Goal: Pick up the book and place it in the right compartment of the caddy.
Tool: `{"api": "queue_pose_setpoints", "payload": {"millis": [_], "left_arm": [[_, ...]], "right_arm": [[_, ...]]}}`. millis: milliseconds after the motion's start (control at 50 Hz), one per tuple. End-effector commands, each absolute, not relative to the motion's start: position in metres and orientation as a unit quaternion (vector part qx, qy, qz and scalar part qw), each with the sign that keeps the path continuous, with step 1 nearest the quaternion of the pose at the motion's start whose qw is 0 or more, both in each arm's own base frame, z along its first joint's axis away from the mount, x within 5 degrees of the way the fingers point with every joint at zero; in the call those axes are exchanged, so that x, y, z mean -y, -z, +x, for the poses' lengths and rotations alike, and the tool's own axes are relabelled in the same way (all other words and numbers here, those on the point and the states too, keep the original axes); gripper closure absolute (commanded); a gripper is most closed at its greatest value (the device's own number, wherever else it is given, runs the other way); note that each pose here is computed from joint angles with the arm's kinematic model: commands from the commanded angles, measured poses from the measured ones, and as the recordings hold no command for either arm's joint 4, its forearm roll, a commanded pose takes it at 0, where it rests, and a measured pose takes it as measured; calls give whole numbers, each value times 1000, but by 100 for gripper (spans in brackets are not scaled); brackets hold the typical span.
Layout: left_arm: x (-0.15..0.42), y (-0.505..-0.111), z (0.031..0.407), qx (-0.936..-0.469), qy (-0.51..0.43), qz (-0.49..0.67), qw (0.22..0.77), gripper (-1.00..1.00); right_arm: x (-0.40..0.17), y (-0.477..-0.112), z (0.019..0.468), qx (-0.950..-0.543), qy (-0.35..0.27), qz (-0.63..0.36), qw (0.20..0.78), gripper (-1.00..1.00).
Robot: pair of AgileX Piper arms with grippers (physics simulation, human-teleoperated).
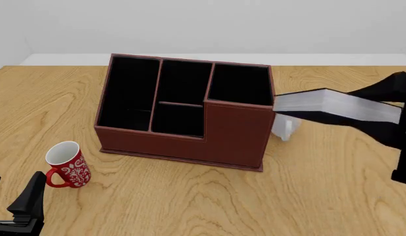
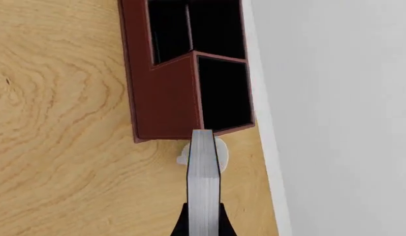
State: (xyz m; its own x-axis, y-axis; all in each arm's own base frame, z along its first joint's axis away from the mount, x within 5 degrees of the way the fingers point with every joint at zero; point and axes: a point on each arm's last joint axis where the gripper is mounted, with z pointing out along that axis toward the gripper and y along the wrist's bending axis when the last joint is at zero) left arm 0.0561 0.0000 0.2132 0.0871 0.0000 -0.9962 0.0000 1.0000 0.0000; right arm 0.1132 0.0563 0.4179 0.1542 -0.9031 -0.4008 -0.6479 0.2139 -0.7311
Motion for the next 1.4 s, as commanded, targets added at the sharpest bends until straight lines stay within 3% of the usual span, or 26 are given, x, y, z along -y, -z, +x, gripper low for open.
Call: {"api": "queue_pose_setpoints", "payload": {"millis": [20, 420, 1400], "left_arm": [[0, -213, 56, -676, 0, 0, 737, -100], [0, -213, 56, -676, 0, 0, 737, -100], [0, -213, 56, -676, 0, 0, 737, -100]], "right_arm": [[-57, -459, 111, -610, 155, -594, 502, 100], [-74, -475, 137, -588, 161, -594, 526, 100], [-125, -447, 227, -579, 164, -608, 518, 100]]}}
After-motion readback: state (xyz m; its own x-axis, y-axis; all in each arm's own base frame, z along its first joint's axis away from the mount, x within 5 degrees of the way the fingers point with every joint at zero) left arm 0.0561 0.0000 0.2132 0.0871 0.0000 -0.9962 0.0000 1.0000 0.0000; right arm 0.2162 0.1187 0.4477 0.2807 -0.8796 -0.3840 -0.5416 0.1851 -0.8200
